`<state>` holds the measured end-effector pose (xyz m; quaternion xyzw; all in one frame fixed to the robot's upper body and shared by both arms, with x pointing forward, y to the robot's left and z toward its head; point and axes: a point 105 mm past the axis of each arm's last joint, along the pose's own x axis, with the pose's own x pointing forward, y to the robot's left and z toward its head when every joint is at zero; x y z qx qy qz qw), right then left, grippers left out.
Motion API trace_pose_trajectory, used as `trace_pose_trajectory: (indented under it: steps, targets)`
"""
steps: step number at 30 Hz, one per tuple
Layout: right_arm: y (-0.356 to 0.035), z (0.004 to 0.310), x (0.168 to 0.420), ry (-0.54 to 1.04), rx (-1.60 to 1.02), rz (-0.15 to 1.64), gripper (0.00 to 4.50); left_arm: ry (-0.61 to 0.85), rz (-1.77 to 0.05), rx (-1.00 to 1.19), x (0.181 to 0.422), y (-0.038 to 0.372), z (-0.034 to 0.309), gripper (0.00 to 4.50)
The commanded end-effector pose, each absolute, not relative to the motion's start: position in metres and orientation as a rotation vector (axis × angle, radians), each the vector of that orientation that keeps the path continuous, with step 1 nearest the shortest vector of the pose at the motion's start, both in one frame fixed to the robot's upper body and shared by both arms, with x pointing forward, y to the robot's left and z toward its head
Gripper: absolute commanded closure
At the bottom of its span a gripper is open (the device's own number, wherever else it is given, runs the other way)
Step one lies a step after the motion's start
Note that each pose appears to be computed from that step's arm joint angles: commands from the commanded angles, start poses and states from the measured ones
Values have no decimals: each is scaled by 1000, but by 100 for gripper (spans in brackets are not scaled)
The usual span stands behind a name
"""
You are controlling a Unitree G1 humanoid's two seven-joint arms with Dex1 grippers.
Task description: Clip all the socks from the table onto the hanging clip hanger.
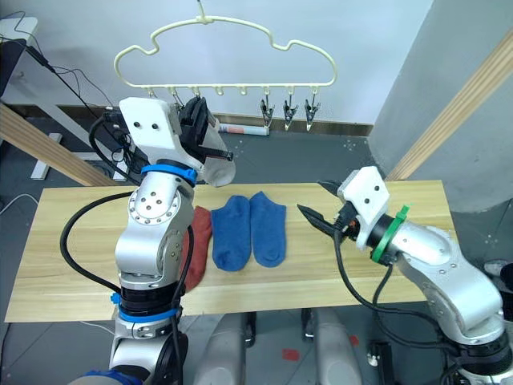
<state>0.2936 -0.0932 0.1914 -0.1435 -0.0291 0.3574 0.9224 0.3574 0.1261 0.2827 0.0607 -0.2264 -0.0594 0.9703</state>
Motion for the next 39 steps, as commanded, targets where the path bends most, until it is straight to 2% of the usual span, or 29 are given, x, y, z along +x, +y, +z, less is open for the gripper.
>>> trace_pose_trajectory:
  steps: [1,11,16,26,30,36,39]
  targets:
    - [-81,180,312,-74,-327,633,5,-504,-177,109,349,123,299,450]
    - [-27,135,357,-38,-245,486,5,-477,-341,56,352,132,312,450]
    - [6,112,367,14,-214,530,5,-473,-394,71,351,136,317,450]
    - [21,78,378,129,-245,570,5,-466,-420,93,351,134,315,450]
    - [18,75,379,150,-220,555,95,-466,-421,95,351,134,314,450]
    - [7,81,374,124,-237,564,315,-463,-431,102,350,136,314,450]
    - [3,102,365,26,-272,617,419,-455,-461,101,349,137,313,450]
